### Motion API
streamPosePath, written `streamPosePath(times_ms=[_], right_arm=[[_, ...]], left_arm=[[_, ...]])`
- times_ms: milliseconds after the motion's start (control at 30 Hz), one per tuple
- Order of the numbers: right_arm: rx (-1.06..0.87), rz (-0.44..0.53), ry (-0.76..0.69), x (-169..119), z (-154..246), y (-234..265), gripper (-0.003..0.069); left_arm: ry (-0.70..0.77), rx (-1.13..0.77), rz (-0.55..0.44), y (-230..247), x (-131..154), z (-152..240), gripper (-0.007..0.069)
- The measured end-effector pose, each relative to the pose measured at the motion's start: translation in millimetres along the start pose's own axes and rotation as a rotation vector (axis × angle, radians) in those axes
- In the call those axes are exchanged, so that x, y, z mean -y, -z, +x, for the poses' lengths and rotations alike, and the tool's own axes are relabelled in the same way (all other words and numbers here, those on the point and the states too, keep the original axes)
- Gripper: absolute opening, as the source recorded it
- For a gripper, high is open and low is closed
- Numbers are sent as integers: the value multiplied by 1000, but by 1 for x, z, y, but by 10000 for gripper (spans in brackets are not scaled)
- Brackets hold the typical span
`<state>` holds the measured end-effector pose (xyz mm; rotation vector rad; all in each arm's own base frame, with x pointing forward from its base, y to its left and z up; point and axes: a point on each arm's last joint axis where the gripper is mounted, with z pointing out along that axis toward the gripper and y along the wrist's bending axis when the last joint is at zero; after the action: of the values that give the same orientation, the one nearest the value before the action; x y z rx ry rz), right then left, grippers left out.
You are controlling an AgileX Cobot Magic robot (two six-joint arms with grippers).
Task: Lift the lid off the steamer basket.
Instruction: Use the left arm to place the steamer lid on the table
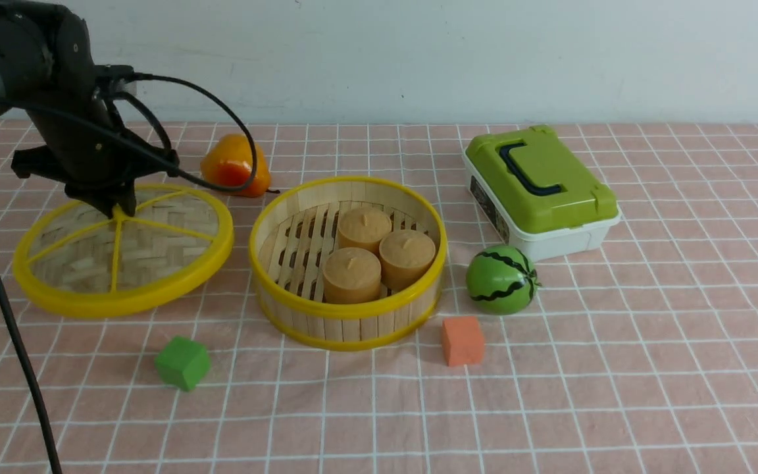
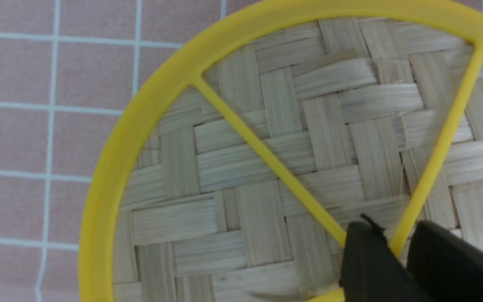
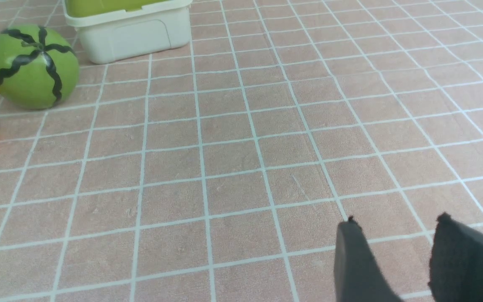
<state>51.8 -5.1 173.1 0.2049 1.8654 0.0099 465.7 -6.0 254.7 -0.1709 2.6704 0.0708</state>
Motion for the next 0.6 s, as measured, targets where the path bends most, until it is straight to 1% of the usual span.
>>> streamPosePath(times_ms=[133,333,433,500,567,600], right_arm=[[0,0,0,0,0,0,242],[0,0,0,0,0,0,242],[0,0,0,0,0,0,242],[0,0,0,0,0,0,242],[0,0,0,0,0,0,242],[0,0,0,0,0,0,242]], left_arm=[[-1,4,4,-17,2,1,113],[11,-54,18,-47,6,8,113],[20,-63,28,-49,7,9,113],[29,-66,38,-49,8,10,125],[34,-73,45,-49,8,10,181],[35,-73,46,-48,8,10,181]])
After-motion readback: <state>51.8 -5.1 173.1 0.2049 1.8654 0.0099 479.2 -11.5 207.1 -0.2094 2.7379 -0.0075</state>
